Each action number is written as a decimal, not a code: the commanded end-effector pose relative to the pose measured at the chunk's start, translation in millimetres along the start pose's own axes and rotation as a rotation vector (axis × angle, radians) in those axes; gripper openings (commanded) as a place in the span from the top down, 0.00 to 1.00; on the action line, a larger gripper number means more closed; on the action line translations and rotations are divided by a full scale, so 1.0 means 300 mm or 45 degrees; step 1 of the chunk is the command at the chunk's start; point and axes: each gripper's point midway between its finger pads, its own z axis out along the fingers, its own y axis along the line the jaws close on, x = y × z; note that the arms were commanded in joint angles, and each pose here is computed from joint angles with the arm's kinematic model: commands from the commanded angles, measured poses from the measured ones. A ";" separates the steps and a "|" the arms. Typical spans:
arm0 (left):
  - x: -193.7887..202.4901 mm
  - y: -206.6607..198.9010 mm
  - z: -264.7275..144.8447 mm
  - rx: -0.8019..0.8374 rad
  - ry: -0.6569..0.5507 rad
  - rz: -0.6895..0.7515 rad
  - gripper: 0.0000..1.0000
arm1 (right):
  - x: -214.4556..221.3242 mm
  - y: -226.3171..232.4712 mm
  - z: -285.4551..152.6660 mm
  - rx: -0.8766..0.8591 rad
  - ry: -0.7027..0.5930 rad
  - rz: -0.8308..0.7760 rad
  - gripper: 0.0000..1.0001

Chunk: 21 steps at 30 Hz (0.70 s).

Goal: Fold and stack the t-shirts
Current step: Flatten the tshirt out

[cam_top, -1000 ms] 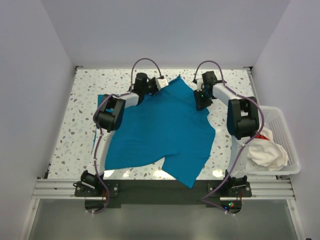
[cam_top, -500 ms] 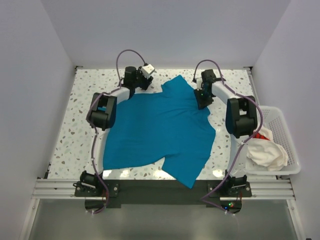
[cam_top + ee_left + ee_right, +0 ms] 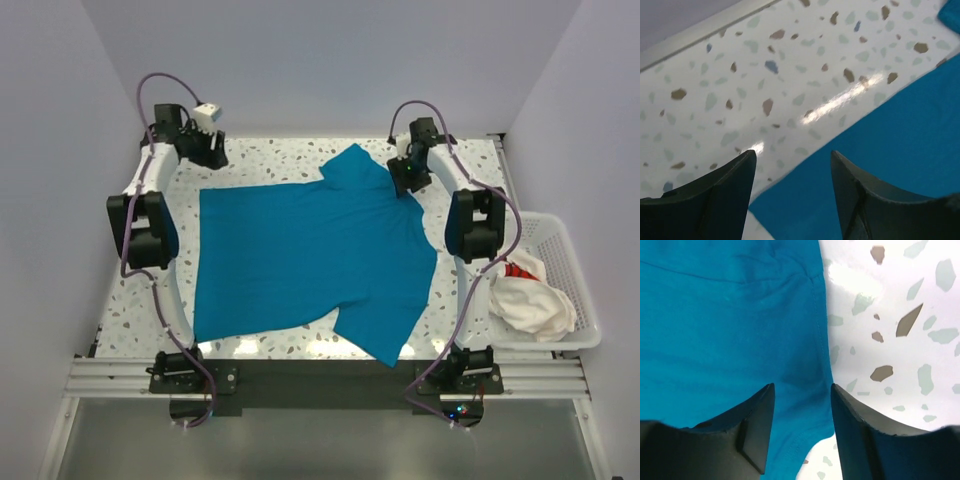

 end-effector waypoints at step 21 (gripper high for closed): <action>0.488 0.217 0.025 -0.265 0.651 -0.113 0.50 | -0.125 -0.036 0.156 0.220 -0.017 -0.276 0.65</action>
